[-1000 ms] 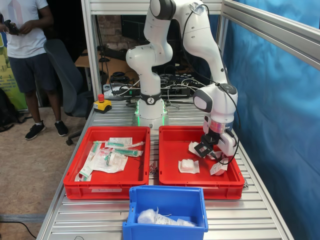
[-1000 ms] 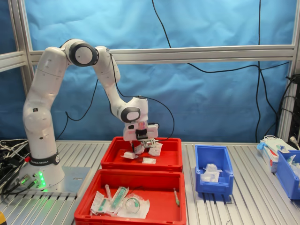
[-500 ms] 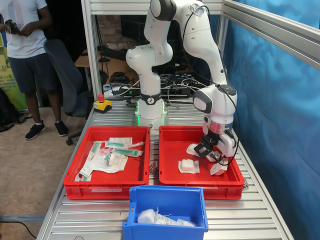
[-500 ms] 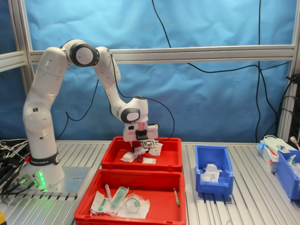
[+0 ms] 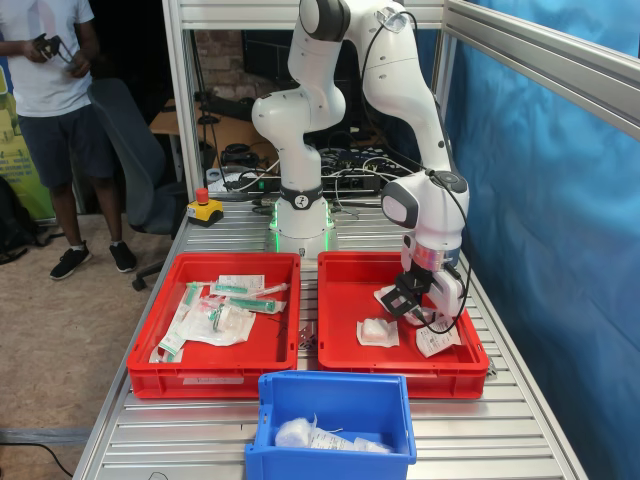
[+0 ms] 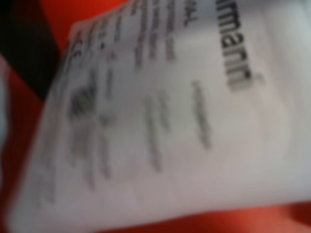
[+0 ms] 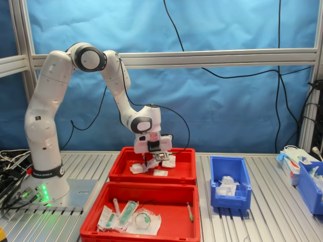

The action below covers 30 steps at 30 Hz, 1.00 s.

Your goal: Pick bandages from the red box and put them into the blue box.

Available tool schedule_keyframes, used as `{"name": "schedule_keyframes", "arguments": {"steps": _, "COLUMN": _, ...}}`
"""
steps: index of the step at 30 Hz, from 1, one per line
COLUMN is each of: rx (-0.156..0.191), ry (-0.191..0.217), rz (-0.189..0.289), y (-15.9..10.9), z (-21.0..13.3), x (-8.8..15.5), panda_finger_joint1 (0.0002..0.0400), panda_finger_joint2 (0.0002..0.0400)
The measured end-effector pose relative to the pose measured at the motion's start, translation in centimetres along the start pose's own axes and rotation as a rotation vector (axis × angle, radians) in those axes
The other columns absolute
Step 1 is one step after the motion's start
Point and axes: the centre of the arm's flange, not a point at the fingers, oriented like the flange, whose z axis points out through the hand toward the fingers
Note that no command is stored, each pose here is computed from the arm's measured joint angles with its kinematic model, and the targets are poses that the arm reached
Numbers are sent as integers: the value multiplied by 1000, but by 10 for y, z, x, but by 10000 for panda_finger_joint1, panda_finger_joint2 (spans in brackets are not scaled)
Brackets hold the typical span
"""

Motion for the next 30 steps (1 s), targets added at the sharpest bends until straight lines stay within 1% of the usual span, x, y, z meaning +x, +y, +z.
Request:
{"name": "schedule_keyframes", "arguments": {"steps": 14, "rx": 9, "ry": 4, "rz": 20, "y": -10, "z": 0, "x": 6, "panda_finger_joint1": 400, "panda_finger_joint2": 400}}
{"name": "schedule_keyframes", "arguments": {"steps": 15, "rx": 9, "ry": 4, "rz": 21, "y": -11, "z": 0, "x": 6, "panda_finger_joint1": 238, "panda_finger_joint2": 238}}
{"name": "schedule_keyframes", "arguments": {"steps": 17, "rx": 10, "ry": 4, "rz": 22, "y": -12, "z": 0, "x": 7, "panda_finger_joint1": 238, "panda_finger_joint2": 238}}
{"name": "schedule_keyframes", "arguments": {"steps": 18, "rx": 10, "ry": 4, "rz": 23, "y": -12, "z": 0, "x": 7, "panda_finger_joint1": 190, "panda_finger_joint2": 190}}
{"name": "schedule_keyframes", "arguments": {"steps": 24, "rx": 14, "ry": 3, "rz": 29, "y": -15, "z": -1, "x": 7, "panda_finger_joint1": 190, "panda_finger_joint2": 190}}
{"name": "schedule_keyframes", "arguments": {"steps": 25, "rx": 15, "ry": 2, "rz": 31, "y": -17, "z": -1, "x": 8, "panda_finger_joint1": 140, "panda_finger_joint2": 140}}
{"name": "schedule_keyframes", "arguments": {"steps": 26, "rx": 17, "ry": 1, "rz": 32, "y": -18, "z": -2, "x": 8, "panda_finger_joint1": 140, "panda_finger_joint2": 140}}
{"name": "schedule_keyframes", "arguments": {"steps": 27, "rx": 18, "ry": 1, "rz": 34, "y": -19, "z": -2, "x": 8, "panda_finger_joint1": 90, "panda_finger_joint2": 90}}
{"name": "schedule_keyframes", "arguments": {"steps": 30, "rx": 21, "ry": 0, "rz": 39, "y": -22, "z": -3, "x": 9, "panda_finger_joint1": 90, "panda_finger_joint2": 90}}
